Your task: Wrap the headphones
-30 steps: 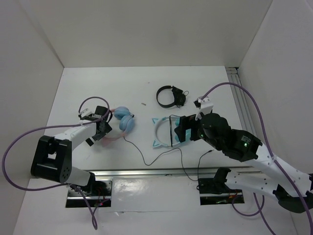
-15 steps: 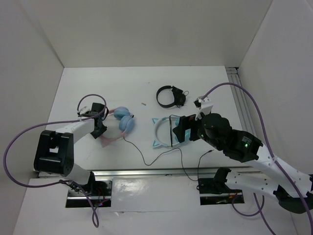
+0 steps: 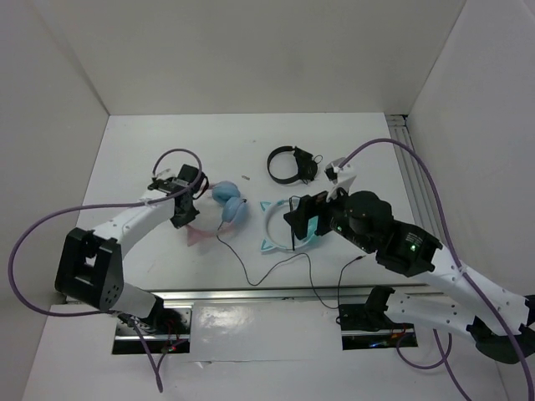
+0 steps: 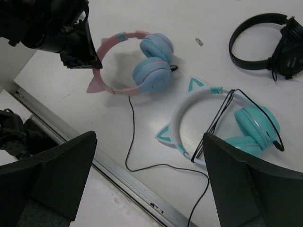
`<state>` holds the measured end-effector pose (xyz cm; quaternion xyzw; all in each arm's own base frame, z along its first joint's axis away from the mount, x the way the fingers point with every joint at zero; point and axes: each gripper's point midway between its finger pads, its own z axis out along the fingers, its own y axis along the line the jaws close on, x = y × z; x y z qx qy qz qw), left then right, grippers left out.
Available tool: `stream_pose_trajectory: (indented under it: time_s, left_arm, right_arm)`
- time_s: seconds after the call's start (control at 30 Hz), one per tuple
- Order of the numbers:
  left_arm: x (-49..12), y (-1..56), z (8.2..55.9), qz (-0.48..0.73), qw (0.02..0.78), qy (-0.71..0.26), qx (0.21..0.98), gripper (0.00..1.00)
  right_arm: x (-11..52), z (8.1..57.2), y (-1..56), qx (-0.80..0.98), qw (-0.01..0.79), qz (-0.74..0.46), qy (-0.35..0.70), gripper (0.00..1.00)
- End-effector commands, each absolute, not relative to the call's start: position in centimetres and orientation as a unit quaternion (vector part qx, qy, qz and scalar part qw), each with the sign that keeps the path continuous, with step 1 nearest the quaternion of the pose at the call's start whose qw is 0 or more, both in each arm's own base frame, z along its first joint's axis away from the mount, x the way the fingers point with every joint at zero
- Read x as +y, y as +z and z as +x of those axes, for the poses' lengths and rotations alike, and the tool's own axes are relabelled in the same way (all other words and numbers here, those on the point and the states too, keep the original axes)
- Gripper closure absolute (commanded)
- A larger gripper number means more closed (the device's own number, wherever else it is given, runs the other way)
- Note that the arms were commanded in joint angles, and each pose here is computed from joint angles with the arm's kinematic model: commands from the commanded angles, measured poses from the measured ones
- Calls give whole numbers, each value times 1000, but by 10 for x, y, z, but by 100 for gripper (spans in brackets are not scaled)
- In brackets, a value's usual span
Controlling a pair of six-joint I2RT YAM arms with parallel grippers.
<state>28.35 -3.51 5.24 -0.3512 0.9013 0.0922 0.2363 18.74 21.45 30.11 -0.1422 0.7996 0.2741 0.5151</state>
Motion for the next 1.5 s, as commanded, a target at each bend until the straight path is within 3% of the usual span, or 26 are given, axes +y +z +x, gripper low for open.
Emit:
stream_pose_trajectory:
  time_s: [0.0, 0.4, 0.57, 0.9, 1.33, 1.47]
  left_arm:
    - [-45, 135, 284, -328, 302, 85, 891, 100]
    - [-21, 402, 286, -185, 517, 17, 835, 100]
    - [-31, 440, 270, -177, 545, -46, 818, 100]
    - [-45, 475, 245, -168, 572, -126, 793, 100]
    - [-52, 468, 242, -155, 568, -143, 796, 100]
    - [-54, 467, 244, -152, 567, -147, 796, 100]
  right_arm:
    - [240, 198, 327, 748, 560, -174, 311, 0]
    - [265, 193, 376, 615, 651, -305, 322, 0]
    - [280, 204, 374, 592, 672, -321, 309, 0]
    - [323, 273, 321, 621, 633, -327, 328, 4]
    - [349, 266, 307, 579, 574, -328, 478, 6]
    - [358, 272, 285, 593, 552, -321, 490, 12]
